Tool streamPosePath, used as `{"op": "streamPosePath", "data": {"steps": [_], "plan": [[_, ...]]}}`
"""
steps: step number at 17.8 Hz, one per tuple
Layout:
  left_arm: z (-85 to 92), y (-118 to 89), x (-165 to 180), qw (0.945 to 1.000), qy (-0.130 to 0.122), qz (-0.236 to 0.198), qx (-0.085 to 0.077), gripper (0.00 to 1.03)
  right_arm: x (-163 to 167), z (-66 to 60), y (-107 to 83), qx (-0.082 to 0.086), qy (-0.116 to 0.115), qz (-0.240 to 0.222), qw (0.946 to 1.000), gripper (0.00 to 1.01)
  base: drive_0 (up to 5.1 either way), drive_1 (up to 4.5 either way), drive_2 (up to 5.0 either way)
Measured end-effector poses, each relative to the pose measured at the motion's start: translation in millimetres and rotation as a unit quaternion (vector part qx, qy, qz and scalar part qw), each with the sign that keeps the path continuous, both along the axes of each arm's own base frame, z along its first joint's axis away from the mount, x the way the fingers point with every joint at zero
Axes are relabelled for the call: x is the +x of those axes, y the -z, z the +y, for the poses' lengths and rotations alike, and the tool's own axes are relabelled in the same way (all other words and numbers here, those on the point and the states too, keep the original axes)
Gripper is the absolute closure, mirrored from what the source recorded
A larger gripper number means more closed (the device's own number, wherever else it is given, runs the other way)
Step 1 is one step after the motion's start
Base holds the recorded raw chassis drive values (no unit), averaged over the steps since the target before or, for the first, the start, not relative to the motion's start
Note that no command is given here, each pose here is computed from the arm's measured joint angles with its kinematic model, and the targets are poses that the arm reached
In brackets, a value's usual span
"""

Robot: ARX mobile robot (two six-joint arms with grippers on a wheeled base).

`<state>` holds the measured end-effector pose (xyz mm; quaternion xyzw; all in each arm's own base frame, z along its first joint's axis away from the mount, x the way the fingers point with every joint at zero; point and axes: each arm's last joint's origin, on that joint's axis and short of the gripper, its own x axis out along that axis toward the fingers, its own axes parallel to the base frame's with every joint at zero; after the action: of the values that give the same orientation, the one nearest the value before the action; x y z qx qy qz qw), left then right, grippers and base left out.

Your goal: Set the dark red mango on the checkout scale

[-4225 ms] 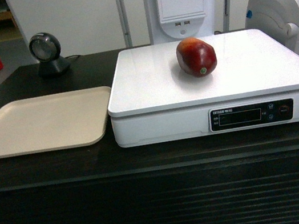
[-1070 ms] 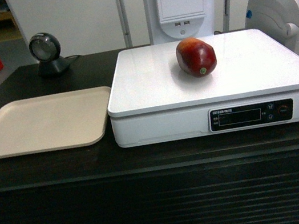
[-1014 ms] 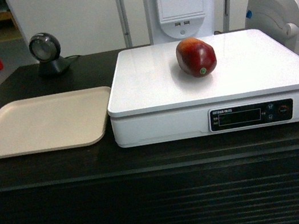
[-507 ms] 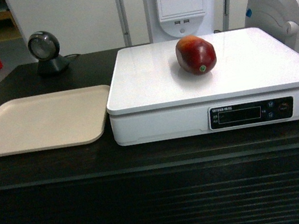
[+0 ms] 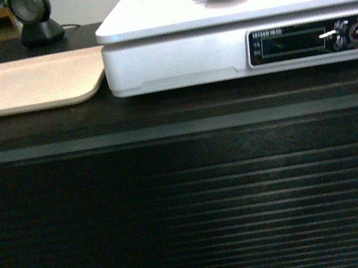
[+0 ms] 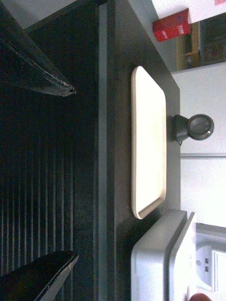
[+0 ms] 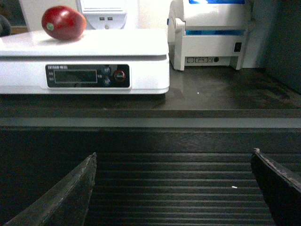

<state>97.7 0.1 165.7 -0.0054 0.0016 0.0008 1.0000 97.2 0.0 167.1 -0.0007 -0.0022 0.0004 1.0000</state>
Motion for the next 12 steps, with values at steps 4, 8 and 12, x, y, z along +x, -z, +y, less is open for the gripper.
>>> {"op": "streamPosePath", "data": {"steps": [4,8,12], "plan": [[0.0,0.1,0.0,1.0000,0.001,0.000,0.000,0.05,0.0,0.0,-0.1,0.001,0.001,0.000,1.0000,0.03,0.0,0.00,0.0],[0.0,0.1,0.0,1.0000,0.000,0.000,0.000,0.05,0.0,0.0,0.0,0.001,0.001,0.000,1.0000,0.03,0.0,0.00,0.0],[0.0,0.0,0.0,1.0000,0.000,0.000,0.000,0.05,0.0,0.0,0.1,0.001,0.001,0.000,1.0000,0.03,0.0,0.00,0.0]]}}
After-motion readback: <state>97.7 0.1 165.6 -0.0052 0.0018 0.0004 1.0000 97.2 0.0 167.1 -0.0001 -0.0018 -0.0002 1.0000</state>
